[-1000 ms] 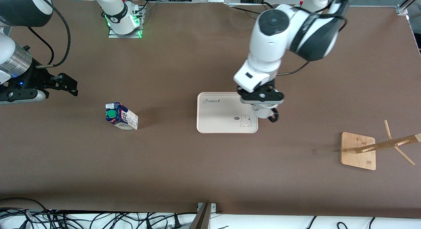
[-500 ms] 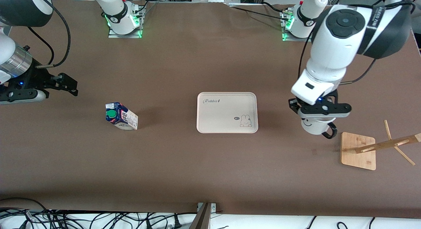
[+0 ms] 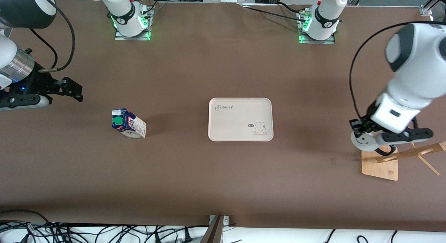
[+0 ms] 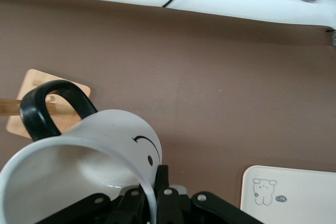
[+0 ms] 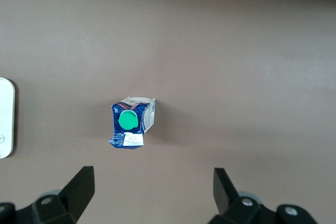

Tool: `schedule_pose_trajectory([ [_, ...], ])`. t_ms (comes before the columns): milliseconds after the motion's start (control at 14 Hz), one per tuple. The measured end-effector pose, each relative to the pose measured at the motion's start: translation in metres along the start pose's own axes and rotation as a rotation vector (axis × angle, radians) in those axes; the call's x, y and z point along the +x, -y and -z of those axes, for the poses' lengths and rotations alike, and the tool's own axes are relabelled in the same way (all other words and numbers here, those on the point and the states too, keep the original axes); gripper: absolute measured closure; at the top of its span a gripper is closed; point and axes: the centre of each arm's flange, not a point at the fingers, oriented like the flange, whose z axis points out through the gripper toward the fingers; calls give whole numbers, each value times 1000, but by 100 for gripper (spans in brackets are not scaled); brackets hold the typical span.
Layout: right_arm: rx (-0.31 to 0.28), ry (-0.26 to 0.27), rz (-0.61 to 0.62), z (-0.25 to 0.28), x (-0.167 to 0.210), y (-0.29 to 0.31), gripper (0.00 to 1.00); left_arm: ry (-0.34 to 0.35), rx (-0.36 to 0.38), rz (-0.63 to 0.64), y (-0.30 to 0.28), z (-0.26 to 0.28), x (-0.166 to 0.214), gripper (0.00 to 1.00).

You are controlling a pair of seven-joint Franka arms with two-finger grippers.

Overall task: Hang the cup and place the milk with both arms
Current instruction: 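Lift the white mug and carry it toward the wooden mug tree, then lower the mug handle onto a peg of the mug tree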

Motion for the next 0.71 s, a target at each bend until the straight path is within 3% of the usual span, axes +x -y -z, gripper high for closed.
schedule_pose_trajectory([
  [214, 0, 1, 0, 0, 0, 0, 0, 16, -64, -76, 41, -10, 10, 95],
  [429, 0, 1, 0, 0, 0, 0, 0, 25, -59, -177, 52, -20, 12, 95],
  [714, 0, 1, 0, 0, 0, 0, 0, 17, -50, -191, 64, -17, 16, 95],
])
